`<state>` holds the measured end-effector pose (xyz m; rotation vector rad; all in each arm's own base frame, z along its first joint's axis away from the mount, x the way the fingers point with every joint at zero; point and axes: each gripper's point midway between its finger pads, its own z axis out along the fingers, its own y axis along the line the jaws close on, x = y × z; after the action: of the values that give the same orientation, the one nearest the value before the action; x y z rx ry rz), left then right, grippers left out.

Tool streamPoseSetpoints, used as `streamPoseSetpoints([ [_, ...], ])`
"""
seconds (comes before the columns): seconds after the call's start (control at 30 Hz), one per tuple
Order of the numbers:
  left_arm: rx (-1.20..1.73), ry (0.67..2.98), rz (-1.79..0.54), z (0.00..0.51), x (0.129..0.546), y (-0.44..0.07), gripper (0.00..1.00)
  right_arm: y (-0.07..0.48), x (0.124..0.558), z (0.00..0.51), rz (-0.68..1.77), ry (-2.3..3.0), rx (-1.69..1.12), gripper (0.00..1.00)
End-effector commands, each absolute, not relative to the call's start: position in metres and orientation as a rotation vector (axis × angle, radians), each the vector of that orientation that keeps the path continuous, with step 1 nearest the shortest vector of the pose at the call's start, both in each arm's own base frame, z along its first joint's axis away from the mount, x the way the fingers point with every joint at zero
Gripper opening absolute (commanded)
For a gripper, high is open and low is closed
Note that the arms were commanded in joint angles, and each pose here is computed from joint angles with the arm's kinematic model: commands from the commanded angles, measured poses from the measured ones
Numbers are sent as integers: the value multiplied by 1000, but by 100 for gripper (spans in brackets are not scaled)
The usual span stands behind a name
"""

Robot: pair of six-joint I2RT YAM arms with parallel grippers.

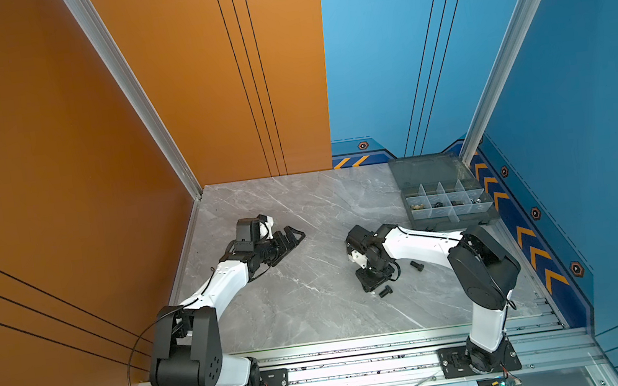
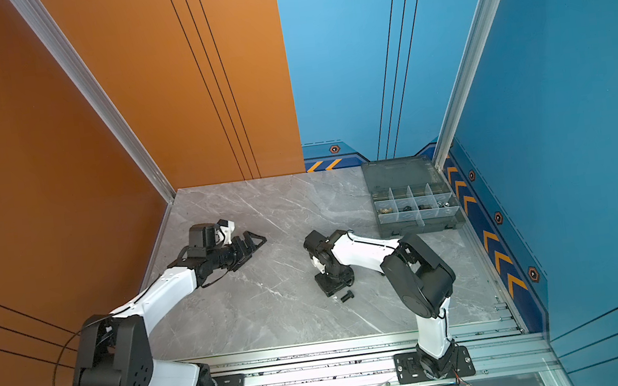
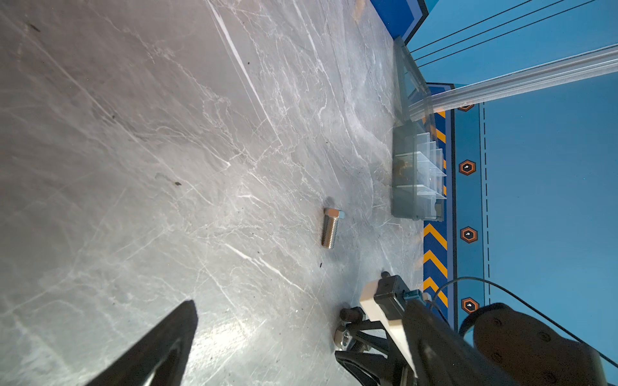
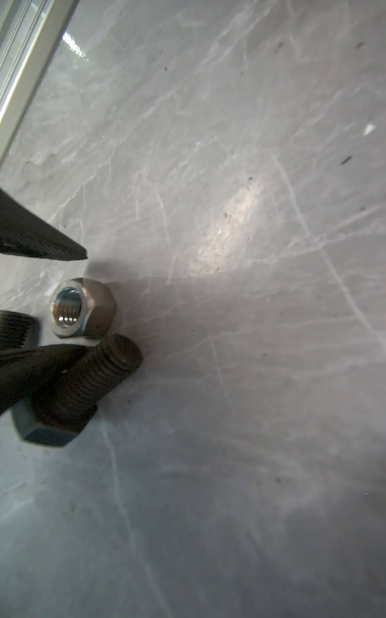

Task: Sort the screws and nuts into containers
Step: 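Lower the open right gripper around a silver hex nut beside black bolts, then close the right gripper on the nut and lift it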

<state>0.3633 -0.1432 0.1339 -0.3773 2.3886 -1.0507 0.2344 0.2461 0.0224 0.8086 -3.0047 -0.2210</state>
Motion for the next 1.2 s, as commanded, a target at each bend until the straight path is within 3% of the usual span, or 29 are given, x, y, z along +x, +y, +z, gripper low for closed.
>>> streamPoseSetpoints([
  [0.0,-354,2379,-1051,137,359,-141,98,250,241,22,-174,-3027,836,44],
  [0.6,-352,2380,-1056,138,360,-142,98,246,239,10,-118,-3007,838,39],
  [0.97,-354,2378,-1058,138,362,-141,98,250,233,20,-216,-2987,836,0],
  [1.17,-348,2375,-1067,139,362,-142,98,245,252,66,-442,-3069,786,0],
])
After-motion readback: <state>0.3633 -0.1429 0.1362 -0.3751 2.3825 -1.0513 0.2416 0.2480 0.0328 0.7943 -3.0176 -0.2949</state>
